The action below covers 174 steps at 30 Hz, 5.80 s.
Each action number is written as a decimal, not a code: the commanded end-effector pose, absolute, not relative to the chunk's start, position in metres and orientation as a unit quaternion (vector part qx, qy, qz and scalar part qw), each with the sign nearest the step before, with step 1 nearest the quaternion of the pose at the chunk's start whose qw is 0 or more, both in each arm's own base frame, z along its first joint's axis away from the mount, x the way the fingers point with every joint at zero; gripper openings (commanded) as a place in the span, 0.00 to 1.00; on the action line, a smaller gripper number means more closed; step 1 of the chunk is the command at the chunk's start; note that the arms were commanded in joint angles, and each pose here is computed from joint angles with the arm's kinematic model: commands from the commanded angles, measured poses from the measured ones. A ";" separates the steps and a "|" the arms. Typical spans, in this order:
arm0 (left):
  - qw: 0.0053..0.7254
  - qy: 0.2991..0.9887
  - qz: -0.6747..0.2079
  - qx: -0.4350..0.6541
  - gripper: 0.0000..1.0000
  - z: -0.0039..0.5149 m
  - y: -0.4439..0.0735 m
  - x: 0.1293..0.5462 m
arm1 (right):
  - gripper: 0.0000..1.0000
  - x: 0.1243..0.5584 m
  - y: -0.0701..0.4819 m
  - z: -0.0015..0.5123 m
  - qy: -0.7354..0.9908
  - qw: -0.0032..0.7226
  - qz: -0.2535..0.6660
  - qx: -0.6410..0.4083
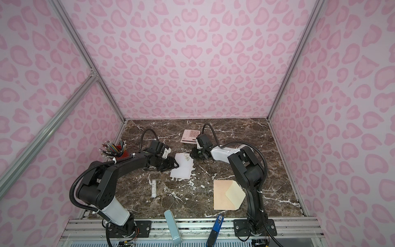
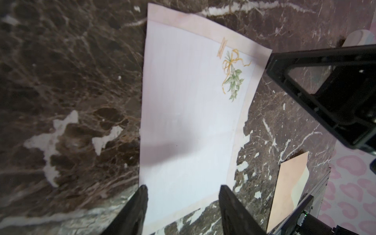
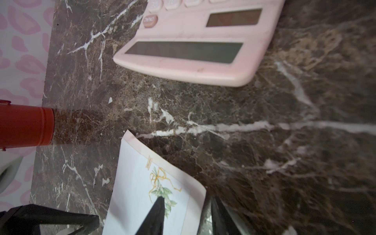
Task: Place the letter into the envelope and seal it
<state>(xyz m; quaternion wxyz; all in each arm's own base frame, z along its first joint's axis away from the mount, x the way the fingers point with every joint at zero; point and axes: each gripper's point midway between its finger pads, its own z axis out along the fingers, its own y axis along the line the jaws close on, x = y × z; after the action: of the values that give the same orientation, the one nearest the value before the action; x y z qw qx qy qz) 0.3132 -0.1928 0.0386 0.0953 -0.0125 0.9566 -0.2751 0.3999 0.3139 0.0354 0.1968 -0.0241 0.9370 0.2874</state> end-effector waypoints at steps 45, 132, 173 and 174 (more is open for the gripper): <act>0.294 0.897 -0.328 0.041 0.63 0.179 -0.178 0.284 | 0.00 0.346 0.309 0.161 0.909 0.262 0.302 -0.121; 0.380 0.658 -0.423 0.494 0.04 0.248 -0.287 0.121 | 0.00 0.135 0.293 0.277 0.699 0.367 0.323 -0.523; 0.538 0.734 -0.407 0.077 0.04 0.358 -0.223 0.216 | 0.77 0.249 0.211 0.269 0.779 0.453 0.430 -0.058; 0.537 0.737 -0.404 0.077 0.04 0.357 -0.224 0.218 | 0.79 0.252 0.212 0.270 0.779 0.448 0.434 -0.061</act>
<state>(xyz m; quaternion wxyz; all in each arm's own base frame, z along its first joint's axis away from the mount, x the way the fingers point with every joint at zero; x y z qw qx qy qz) 0.2117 -0.2245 0.3453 0.5264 0.0931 0.7454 -0.3983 0.2509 0.2028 0.2563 0.4490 -0.0355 0.7956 0.4052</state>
